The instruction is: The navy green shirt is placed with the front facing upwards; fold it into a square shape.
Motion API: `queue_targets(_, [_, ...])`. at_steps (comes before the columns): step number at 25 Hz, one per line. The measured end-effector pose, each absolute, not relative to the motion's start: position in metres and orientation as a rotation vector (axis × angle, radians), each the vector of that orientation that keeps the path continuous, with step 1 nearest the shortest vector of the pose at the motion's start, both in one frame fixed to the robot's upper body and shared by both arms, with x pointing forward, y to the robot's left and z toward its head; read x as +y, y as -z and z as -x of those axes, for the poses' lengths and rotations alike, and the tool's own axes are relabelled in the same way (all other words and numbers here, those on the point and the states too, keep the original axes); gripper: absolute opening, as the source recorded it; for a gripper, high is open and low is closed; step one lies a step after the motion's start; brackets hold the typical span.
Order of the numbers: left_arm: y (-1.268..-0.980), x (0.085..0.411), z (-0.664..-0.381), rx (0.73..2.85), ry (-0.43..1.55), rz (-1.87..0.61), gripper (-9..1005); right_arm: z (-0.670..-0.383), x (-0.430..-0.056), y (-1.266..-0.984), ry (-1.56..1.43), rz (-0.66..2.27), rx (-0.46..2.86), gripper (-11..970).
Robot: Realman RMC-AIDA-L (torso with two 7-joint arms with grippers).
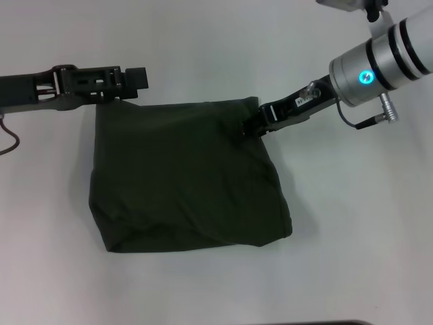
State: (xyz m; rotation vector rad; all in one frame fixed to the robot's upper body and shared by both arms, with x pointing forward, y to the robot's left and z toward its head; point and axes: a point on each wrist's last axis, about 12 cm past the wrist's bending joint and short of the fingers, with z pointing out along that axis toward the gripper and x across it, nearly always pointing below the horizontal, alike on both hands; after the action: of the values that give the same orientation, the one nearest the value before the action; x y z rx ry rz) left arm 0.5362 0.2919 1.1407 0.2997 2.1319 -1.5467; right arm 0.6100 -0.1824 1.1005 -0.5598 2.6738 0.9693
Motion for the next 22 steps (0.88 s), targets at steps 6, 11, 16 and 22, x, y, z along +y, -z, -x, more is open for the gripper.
queue_targets(6, [-1.1404, 0.292, -0.5362, 2.132, 1.544, -0.301, 643, -0.609, -0.1748, -1.0961, -1.025, 0.519, 2.655, 506])
queue_targets(11, [-1.1382, 0.2909, -0.5354, 2.133, 1.556, -0.298, 643, -0.609, -0.1729, -1.098, -1.051, 0.516, 2.638, 482])
queue_targets(16, [-1.1387, 0.2885, -0.5364, 2.134, 1.56, -0.31, 643, -0.6064, -0.1724, -1.0951, -1.04, 0.544, 2.654, 458])
queue_targets(22, [-1.1391, 0.2865, -0.5372, 2.136, 1.563, -0.32, 643, -0.6054, -0.1751, -1.0956, -1.053, 0.525, 2.655, 228])
